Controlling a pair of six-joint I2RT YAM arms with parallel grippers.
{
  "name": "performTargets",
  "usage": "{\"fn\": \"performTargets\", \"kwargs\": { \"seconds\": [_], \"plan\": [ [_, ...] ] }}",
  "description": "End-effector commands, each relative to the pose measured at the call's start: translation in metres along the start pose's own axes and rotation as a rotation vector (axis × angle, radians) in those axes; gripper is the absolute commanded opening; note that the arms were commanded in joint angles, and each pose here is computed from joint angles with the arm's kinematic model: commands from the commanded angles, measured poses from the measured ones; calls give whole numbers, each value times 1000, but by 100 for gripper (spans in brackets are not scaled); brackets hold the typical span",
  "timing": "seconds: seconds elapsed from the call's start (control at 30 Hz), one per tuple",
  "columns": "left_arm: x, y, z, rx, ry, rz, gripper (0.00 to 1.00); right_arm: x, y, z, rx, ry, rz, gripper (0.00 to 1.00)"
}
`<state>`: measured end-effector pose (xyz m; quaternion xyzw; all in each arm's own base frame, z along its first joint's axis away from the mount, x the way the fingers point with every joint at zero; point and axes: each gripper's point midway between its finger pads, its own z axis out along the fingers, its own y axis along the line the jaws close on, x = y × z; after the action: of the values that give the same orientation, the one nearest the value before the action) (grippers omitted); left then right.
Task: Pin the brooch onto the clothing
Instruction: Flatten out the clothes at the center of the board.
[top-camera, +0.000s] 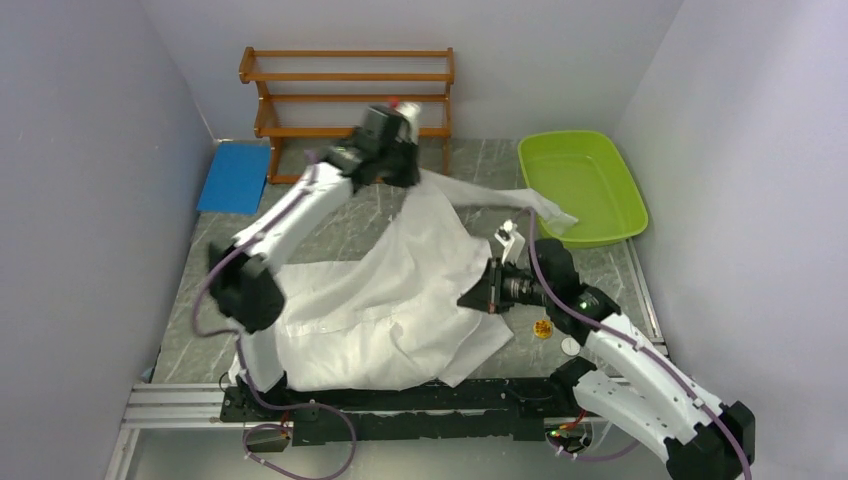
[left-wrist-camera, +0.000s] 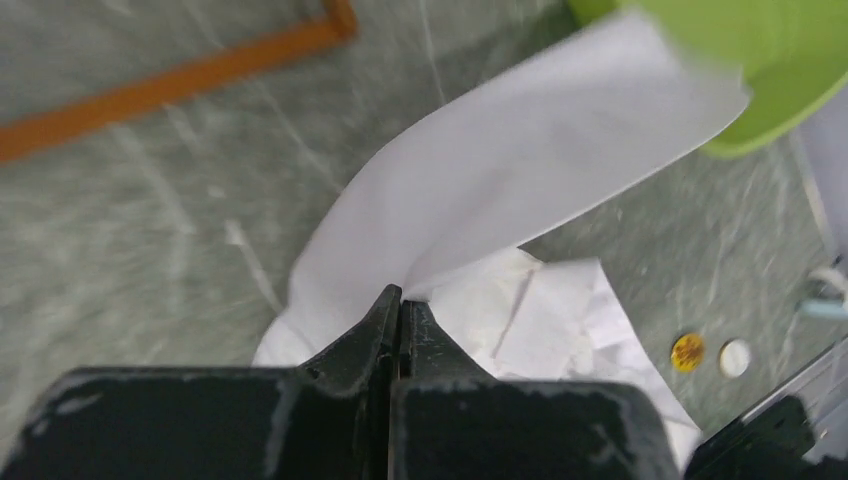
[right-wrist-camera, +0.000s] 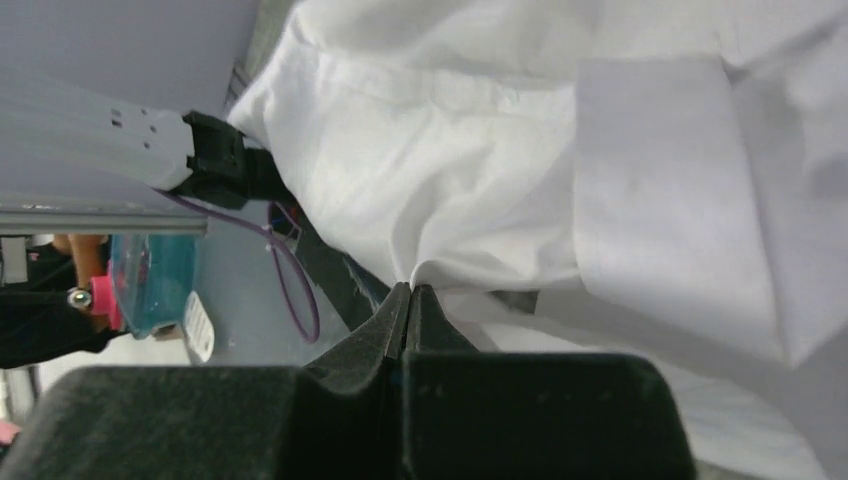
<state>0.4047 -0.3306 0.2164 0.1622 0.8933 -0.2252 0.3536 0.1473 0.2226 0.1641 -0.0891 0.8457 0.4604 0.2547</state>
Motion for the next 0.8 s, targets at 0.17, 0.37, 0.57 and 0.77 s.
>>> {"fn": "performTargets", "kwargs": {
  "seconds": [0.17,0.37,0.57,0.77],
  "plan": [
    [-99,33,-265,-199,-615,-63,3,-128,77,-28,13,-190,-367,0],
    [-97,43,-398,-284,-877,-122,3,-193,134,-79,16,-351,-504,0],
    [-83,32,-473,-215,-1011,-137,3,-218,204,-133,-85,-496,-640,0],
    [-76,12,-524,-79,-1111,-155,3,-207,261,-188,-242,-632,-759,0]
  ]
}}
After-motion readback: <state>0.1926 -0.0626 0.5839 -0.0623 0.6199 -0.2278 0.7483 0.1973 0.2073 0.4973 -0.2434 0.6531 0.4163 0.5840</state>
